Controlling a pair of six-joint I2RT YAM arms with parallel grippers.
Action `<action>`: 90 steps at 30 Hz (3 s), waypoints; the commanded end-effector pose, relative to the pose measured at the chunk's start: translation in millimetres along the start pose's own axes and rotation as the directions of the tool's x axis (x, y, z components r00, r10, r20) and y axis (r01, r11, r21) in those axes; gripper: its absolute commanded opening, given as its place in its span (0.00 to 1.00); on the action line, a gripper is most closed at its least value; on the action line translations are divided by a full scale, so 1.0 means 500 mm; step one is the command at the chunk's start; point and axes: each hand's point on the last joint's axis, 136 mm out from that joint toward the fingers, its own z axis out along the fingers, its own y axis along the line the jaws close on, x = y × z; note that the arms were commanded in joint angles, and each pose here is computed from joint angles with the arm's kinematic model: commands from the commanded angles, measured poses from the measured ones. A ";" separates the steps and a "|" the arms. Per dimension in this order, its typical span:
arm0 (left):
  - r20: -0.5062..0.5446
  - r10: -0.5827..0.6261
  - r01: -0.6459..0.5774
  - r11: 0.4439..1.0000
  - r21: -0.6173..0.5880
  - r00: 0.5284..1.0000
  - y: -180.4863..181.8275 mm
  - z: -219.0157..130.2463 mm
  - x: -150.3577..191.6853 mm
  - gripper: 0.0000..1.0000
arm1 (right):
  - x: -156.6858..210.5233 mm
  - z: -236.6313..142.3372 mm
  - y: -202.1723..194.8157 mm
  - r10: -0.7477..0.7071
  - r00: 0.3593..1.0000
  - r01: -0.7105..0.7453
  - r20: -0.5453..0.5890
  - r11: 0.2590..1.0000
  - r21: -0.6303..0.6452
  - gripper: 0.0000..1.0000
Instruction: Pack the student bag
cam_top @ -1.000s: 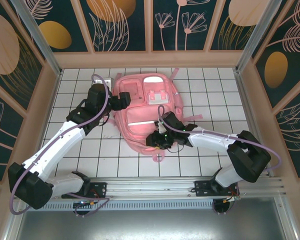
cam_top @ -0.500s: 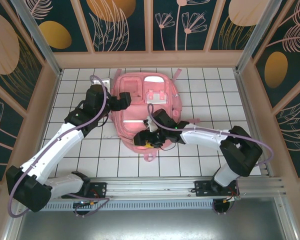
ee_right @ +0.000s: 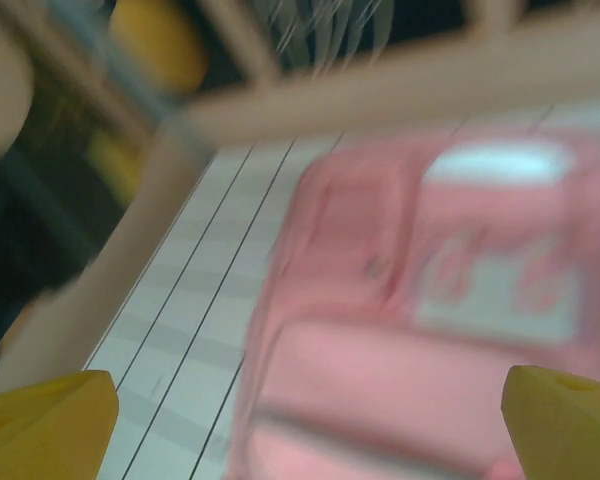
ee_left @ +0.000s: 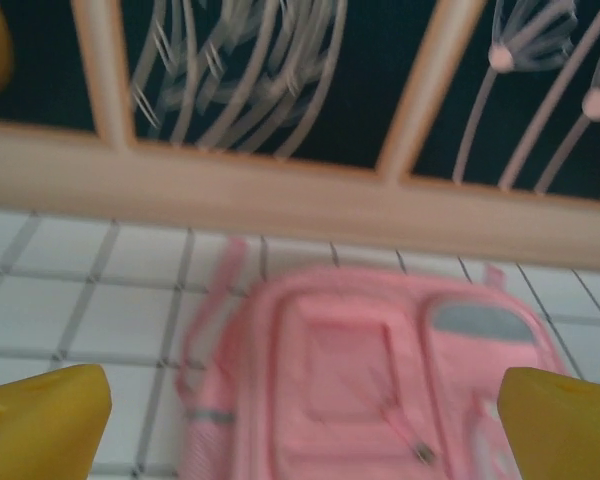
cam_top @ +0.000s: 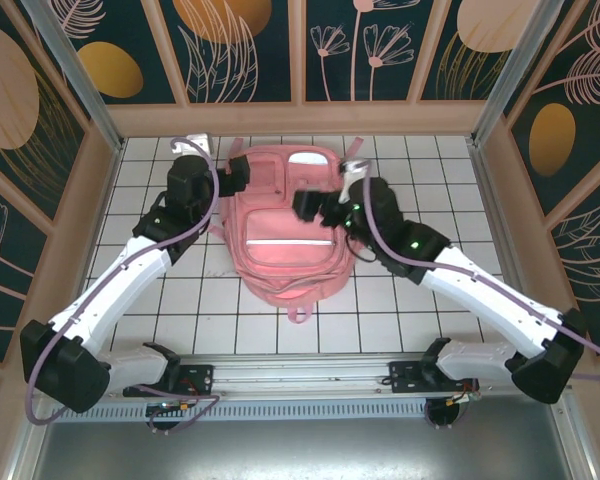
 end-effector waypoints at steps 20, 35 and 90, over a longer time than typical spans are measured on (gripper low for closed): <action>0.163 0.058 0.002 0.938 -0.346 0.985 0.401 0.030 0.281 0.99 | 0.075 -0.038 -0.701 -0.268 0.930 0.051 0.252 0.772 0.633 0.99; 0.182 0.104 -0.059 0.970 -0.236 0.978 0.363 0.019 0.302 0.99 | 0.140 -0.008 -0.759 -0.116 0.971 -0.031 0.207 0.802 0.597 0.99; 0.181 0.108 -0.066 0.973 -0.223 0.977 0.358 0.019 0.302 0.99 | 0.185 0.015 -0.676 -0.270 0.940 0.153 0.207 0.879 0.451 0.99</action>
